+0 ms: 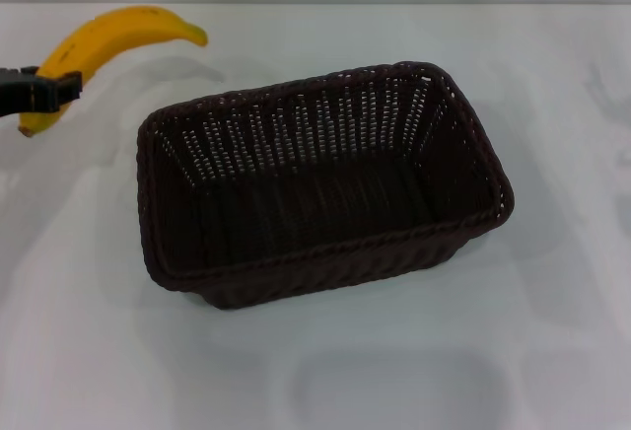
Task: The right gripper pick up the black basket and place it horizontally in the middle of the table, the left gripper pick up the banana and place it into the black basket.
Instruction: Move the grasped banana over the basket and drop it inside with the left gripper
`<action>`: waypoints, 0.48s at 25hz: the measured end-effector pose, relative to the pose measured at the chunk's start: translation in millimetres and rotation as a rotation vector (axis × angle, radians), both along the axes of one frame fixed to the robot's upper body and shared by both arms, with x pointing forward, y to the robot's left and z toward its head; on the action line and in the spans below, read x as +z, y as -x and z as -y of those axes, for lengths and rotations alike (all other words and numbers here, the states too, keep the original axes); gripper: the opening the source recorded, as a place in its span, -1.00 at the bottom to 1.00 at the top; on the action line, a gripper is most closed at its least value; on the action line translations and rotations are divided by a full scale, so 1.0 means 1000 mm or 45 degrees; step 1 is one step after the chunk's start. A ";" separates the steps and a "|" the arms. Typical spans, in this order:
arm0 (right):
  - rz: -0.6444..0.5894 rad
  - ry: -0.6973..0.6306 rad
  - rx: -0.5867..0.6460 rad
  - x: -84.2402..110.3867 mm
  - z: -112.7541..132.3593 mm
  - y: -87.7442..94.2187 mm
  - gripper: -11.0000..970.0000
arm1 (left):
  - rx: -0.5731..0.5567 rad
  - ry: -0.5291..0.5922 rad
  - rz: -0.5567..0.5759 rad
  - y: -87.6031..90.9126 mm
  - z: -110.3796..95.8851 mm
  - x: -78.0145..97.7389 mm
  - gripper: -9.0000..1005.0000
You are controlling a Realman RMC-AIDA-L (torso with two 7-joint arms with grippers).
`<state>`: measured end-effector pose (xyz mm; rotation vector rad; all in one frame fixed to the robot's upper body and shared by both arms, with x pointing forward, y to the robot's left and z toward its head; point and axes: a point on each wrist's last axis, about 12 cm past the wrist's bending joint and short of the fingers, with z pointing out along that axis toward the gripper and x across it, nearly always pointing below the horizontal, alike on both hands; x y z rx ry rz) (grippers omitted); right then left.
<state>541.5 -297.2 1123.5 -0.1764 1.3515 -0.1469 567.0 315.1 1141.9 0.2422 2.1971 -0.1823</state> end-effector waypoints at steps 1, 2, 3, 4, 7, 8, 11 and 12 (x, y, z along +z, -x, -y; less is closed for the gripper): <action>0.000 0.000 0.000 0.000 0.000 0.000 0.77 | 0.000 0.001 0.006 0.001 0.001 0.002 -0.04; 0.001 0.000 0.000 0.000 0.000 0.000 0.77 | -0.005 0.001 0.012 0.002 0.002 0.004 -0.04; 0.002 0.000 -0.001 0.000 0.000 0.000 0.77 | -0.008 -0.002 0.014 0.003 0.004 0.007 -0.04; 0.003 0.000 -0.001 0.000 0.000 0.000 0.77 | -0.018 -0.020 0.022 0.005 0.008 0.012 -0.04; 0.007 0.000 -0.001 0.001 0.000 0.000 0.77 | -0.023 -0.035 0.032 0.006 0.015 0.021 -0.04; 0.007 0.000 -0.003 0.001 0.001 0.000 0.77 | -0.029 -0.039 0.036 0.007 0.017 0.026 -0.04; 0.008 -0.001 -0.007 0.002 0.002 0.000 0.77 | -0.057 -0.041 0.050 0.010 0.026 0.039 -0.04; 0.008 -0.001 -0.008 0.002 0.002 0.000 0.77 | -0.063 -0.037 0.055 0.010 0.028 0.043 -0.04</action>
